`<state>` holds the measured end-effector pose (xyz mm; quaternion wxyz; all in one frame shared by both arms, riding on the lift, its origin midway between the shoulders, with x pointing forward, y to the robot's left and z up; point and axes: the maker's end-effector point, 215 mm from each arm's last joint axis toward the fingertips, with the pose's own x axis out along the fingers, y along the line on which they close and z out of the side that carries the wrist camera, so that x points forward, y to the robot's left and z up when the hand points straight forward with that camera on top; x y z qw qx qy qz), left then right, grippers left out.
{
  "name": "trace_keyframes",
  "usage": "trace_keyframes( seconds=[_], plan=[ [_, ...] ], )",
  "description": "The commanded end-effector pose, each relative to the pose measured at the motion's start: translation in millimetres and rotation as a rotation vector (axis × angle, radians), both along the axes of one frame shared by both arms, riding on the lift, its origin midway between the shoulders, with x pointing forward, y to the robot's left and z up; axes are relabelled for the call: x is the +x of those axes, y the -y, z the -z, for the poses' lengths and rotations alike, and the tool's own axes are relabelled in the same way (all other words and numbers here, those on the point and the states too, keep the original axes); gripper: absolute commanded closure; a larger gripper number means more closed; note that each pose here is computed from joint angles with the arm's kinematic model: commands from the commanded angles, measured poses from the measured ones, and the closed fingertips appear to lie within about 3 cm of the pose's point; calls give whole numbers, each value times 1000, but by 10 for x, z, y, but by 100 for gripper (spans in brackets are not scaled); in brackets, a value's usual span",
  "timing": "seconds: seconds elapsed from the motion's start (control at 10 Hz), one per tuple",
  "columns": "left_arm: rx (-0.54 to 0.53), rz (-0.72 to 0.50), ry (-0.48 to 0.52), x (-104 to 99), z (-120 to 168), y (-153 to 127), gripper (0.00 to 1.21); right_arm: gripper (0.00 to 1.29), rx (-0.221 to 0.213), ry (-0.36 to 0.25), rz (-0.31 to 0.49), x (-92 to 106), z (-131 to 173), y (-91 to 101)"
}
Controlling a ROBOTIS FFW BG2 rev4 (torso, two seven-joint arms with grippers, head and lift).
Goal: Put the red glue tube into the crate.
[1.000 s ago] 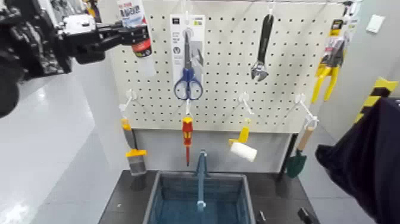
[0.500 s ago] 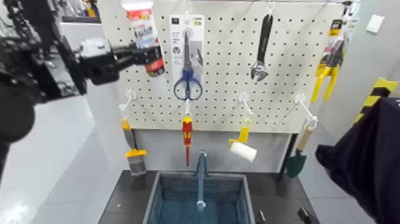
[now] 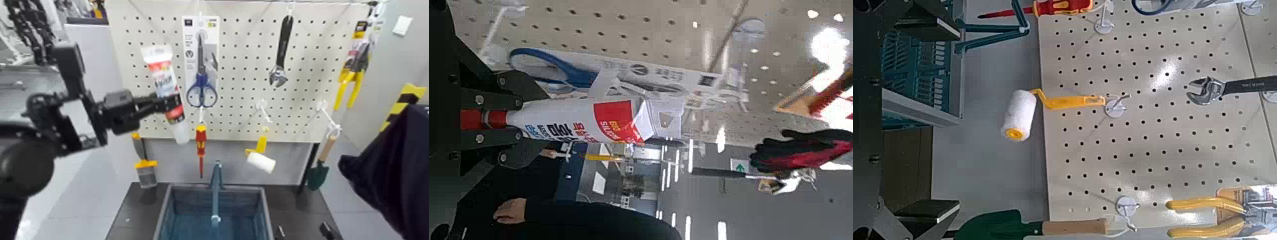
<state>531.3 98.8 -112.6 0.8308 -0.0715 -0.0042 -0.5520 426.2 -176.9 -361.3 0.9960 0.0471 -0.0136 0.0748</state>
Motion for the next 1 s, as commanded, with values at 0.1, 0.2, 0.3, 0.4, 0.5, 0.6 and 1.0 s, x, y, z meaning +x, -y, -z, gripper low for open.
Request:
trace_keyframes(
  seconds=[0.1, 0.2, 0.3, 0.4, 0.5, 0.6, 1.0],
  plan=[
    [-27, 4, -121, -25, 511, 15, 116, 11, 1, -1, -1, 4, 5, 4],
    [-38, 2, -162, -51, 693, 12, 116, 11, 1, -1, -2, 3, 5, -4],
    [-48, -3, -213, -69, 908, -1, 116, 11, 1, -1, -1, 4, 5, 4],
    [-58, -6, -254, -100, 1092, 0, 116, 11, 3, -1, -2, 3, 5, -3],
    [-63, -18, -292, -128, 1254, -48, 116, 11, 2, -1, -3, 3, 5, -2],
    [-62, -35, -333, -145, 1437, -102, 116, 11, 4, -3, -1, -2, 11, -2],
    [-4, -78, -454, -105, 2135, -153, 116, 11, 13, -7, -5, -3, 28, -21]
  ],
)
